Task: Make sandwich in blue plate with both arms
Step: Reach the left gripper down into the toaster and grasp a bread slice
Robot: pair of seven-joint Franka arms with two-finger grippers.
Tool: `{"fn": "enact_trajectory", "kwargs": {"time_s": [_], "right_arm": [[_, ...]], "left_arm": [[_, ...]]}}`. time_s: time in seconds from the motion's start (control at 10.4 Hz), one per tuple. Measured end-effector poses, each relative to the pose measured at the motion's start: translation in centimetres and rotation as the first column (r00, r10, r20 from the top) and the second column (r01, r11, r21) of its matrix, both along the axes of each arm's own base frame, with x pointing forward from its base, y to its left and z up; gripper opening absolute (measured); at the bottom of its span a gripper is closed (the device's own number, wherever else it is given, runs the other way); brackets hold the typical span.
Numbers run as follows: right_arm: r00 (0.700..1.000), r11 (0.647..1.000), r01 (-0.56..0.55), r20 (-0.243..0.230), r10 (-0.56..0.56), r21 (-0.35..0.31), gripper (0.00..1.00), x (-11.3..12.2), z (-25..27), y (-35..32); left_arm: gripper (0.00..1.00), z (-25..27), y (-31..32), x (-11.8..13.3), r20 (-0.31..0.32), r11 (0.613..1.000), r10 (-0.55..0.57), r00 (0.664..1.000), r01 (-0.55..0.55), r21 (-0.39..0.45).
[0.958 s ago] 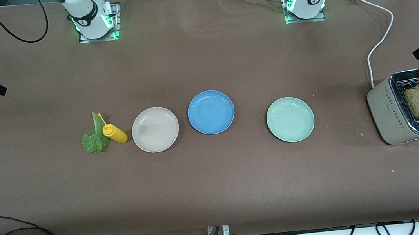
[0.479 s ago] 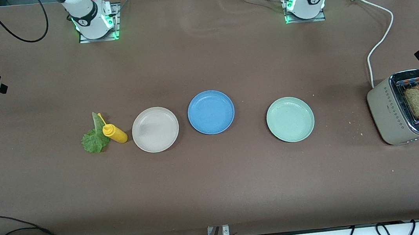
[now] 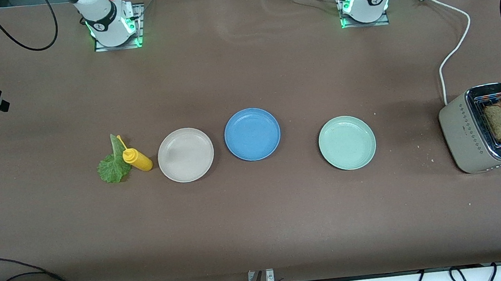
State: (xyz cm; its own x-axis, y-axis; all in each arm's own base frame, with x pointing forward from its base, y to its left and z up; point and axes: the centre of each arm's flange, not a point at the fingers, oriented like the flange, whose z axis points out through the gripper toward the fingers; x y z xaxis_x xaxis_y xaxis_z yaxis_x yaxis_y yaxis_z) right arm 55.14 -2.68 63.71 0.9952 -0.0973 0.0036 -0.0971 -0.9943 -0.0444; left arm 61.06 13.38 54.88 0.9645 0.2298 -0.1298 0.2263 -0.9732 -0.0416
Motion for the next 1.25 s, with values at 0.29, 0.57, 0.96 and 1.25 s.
{"fn": "enact_trajectory", "kwargs": {"time_s": [0.29,0.57,0.96,1.25], "right_arm": [[1.000,1.000,-0.001,-0.001,0.001,0.000,1.00,0.0,0.0,0.0],[1.000,1.000,-0.001,-0.001,0.001,0.000,1.00,0.0,0.0,0.0],[1.000,1.000,-0.001,-0.005,0.001,0.000,1.00,0.0,-0.1,0.1],[1.000,1.000,-0.003,-0.010,0.003,0.001,1.00,-0.1,-0.1,0.1]], "left_arm": [[1.00,-5.3,3.9,1.7,-0.021,1.000,0.003,1.000,-0.003,-0.014],[1.00,-8.7,4.4,3.2,-0.014,1.000,-0.005,1.000,0.005,-0.010],[1.00,-12.6,4.9,4.3,-0.041,1.000,-0.026,0.999,0.026,0.005],[1.00,-14.5,5.2,4.9,-0.043,0.999,-0.038,0.998,0.039,0.014]]}}
